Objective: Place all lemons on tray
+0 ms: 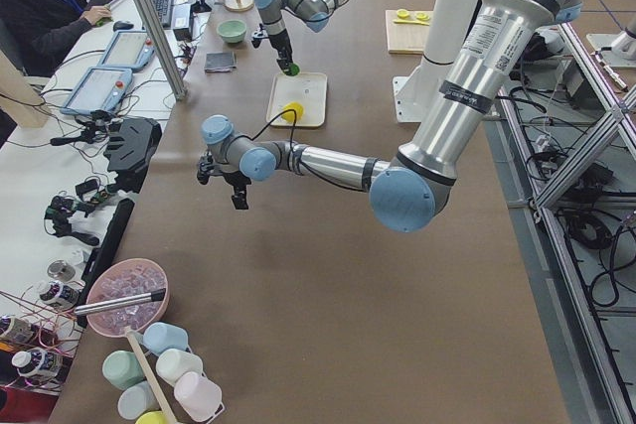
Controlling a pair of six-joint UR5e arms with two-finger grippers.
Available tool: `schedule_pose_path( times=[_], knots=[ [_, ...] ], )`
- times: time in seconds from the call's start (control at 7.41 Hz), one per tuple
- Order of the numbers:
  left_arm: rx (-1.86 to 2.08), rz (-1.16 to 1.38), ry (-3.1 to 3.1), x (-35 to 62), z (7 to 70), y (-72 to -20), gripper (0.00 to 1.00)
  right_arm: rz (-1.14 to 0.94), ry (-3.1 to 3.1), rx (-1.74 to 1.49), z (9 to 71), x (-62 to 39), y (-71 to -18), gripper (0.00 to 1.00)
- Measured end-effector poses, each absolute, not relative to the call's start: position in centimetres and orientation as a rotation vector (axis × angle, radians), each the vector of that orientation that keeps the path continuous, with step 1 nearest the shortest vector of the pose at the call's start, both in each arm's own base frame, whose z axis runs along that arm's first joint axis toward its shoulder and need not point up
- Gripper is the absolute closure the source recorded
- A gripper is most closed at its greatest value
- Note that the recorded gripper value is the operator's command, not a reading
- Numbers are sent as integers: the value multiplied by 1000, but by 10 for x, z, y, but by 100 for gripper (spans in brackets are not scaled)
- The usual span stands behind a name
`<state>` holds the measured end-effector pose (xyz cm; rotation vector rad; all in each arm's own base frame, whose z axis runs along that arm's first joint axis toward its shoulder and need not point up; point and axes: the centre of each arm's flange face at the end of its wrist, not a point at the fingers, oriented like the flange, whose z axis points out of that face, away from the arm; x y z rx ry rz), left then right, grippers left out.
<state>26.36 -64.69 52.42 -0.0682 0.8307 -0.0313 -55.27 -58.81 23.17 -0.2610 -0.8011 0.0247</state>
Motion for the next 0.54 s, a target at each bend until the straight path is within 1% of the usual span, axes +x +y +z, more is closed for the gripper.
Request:
schedule_pose_path(
  times=[0.27, 0.54],
  knots=[
    [-68, -32, 831, 264, 524, -647, 2, 47, -804, -291, 218, -575, -572, 0],
    [-65, -31, 833, 264, 521, -648, 2, 46, -807, -285, 210, -580, -568, 0]
  ],
)
